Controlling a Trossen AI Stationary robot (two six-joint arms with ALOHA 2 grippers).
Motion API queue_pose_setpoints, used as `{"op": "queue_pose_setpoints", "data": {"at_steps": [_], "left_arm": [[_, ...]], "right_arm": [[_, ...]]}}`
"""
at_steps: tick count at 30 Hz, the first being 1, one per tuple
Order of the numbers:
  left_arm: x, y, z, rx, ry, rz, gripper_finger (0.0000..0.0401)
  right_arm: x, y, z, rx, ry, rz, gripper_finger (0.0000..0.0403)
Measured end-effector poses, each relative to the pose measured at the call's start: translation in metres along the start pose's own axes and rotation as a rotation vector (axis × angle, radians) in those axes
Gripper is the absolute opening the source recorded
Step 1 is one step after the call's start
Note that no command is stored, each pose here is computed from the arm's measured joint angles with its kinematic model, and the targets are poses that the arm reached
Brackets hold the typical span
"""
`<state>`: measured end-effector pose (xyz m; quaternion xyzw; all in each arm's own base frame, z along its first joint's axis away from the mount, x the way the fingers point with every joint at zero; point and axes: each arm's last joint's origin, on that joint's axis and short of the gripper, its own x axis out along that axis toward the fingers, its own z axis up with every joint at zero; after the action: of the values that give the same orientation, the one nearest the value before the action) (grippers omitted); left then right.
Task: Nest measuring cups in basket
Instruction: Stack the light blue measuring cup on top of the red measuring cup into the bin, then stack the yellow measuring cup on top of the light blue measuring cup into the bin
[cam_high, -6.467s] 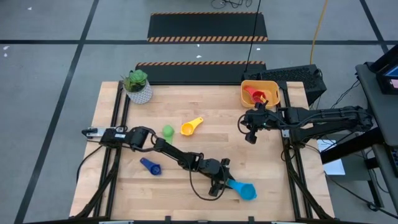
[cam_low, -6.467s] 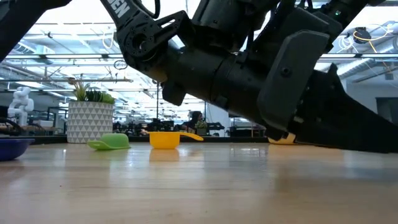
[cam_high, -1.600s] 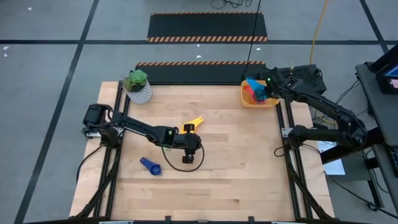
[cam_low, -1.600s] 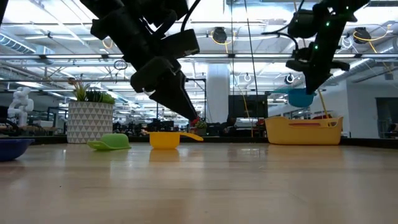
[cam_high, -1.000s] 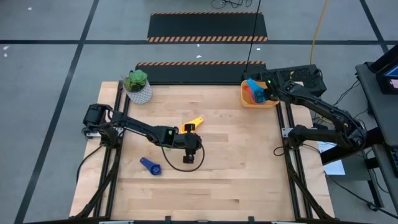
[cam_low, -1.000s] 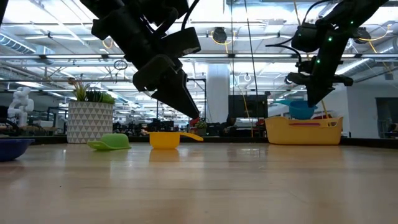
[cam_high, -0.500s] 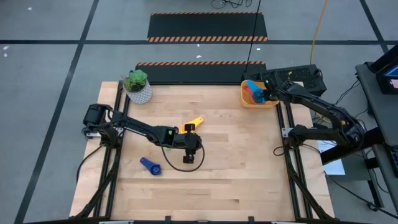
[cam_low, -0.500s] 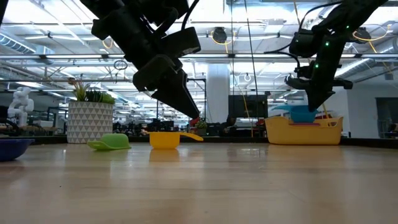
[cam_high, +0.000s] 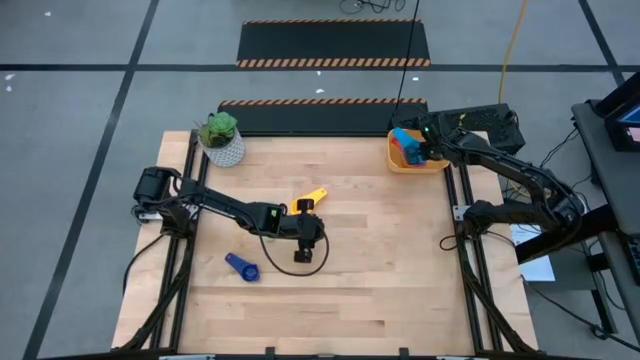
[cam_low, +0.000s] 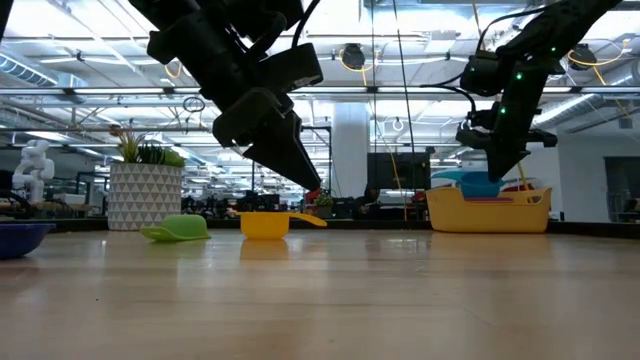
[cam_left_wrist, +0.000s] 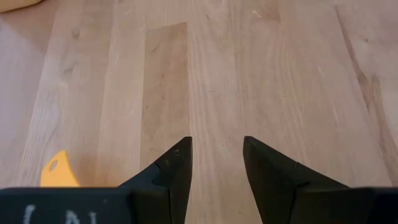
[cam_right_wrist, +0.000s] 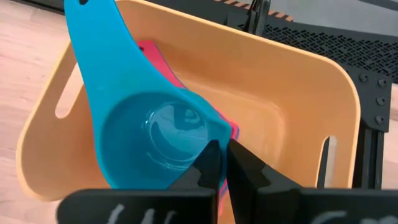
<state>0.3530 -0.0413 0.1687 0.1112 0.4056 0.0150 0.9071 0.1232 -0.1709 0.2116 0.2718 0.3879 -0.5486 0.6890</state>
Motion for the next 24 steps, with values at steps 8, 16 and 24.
{"op": "queue_pose_setpoints", "data": {"at_steps": [8,16,24], "left_arm": [[0.0000,0.0000,0.0000,0.000,0.000,0.000,0.0145],[0.0000,0.0000,0.0000,0.001,0.000,0.000,0.0145],[0.0000,0.0000,0.0000,0.008,0.000,0.000,0.0145]], "right_arm": [[0.0000,0.0000,-0.0001,-0.007,0.001,0.000,0.0005],[0.0000,-0.0008,0.0002,-0.008,-0.009,-0.031,0.0072],[-0.0015,-0.0005,0.0012,0.012,-0.025,-0.020,0.0137]]}}
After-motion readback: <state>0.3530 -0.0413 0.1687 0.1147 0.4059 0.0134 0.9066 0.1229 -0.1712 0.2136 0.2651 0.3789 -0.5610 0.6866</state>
